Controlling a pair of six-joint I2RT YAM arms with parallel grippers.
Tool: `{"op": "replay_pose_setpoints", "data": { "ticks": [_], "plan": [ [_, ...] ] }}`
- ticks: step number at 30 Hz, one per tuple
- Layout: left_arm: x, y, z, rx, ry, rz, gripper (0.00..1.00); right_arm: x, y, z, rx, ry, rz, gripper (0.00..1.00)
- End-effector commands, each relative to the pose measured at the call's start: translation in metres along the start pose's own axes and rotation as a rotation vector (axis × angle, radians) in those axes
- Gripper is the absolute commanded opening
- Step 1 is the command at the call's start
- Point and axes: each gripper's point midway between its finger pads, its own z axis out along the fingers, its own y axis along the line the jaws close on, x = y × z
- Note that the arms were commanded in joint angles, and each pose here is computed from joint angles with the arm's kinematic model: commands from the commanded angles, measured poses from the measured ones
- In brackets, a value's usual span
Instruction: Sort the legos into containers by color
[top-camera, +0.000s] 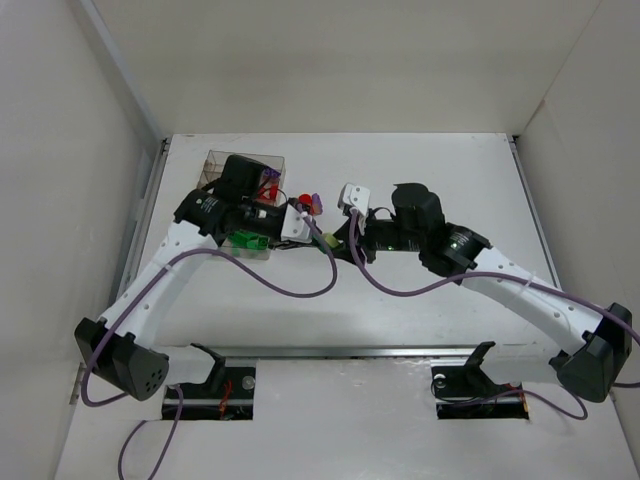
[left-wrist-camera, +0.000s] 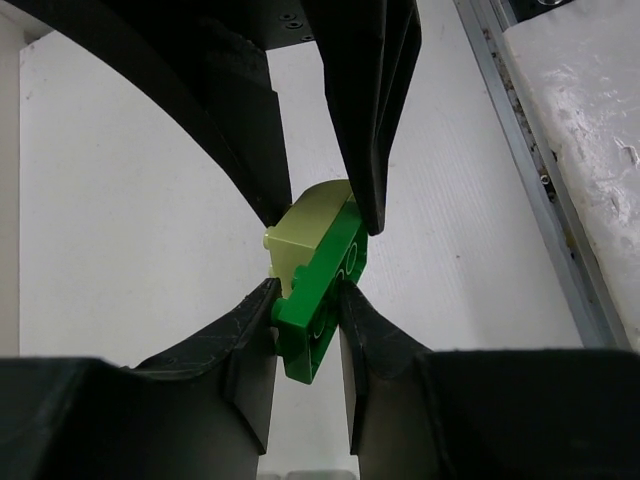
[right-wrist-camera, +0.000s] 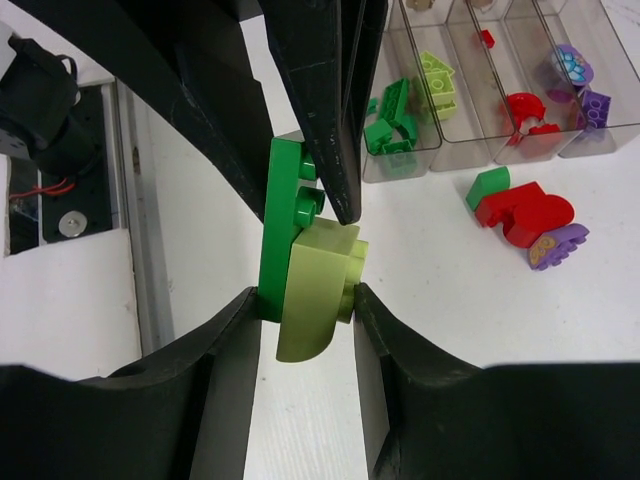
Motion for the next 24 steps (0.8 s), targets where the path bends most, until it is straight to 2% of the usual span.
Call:
{"op": "replay_pose_setpoints", "data": {
  "ticks": [1, 6, 9, 11, 15, 18, 20, 24],
  "plan": [
    [-0.032, 0.002, -0.011, -0.037, -0.071, 0.045, 0.00, -0.006, -0.009, 0.001, 0.047, -0.012, -0.005, 0.00],
    [-0.034, 0.005, -0.010, -0.057, -0.084, 0.028, 0.00, -0.002, -0.010, 0.006, 0.036, -0.005, 0.000, 0.00],
    [-0.029, 0.007, -0.011, -0.080, -0.058, 0.024, 0.00, 0.009, -0.025, 0.010, 0.114, 0.032, 0.021, 0.00],
    [-0.013, 0.003, -0.010, -0.066, -0.001, 0.076, 0.00, 0.023, -0.032, 0.012, 0.158, 0.069, 0.032, 0.00],
    [0.026, 0.002, -0.011, -0.089, 0.123, 0.046, 0.00, 0.057, -0.050, 0.019, 0.258, 0.161, 0.080, 0.00],
    [0.048, 0.007, 0.000, -0.146, 0.168, -0.112, 0.00, 0.086, -0.058, 0.036, 0.291, 0.238, 0.168, 0.00],
    [0.046, 0.006, 0.016, -0.167, 0.168, -0.205, 0.00, 0.099, -0.058, 0.046, 0.292, 0.268, 0.225, 0.00],
    [0.058, 0.000, 0.018, -0.190, 0.199, -0.265, 0.00, 0.130, -0.071, 0.063, 0.389, 0.314, 0.349, 0.00]
  ]
}}
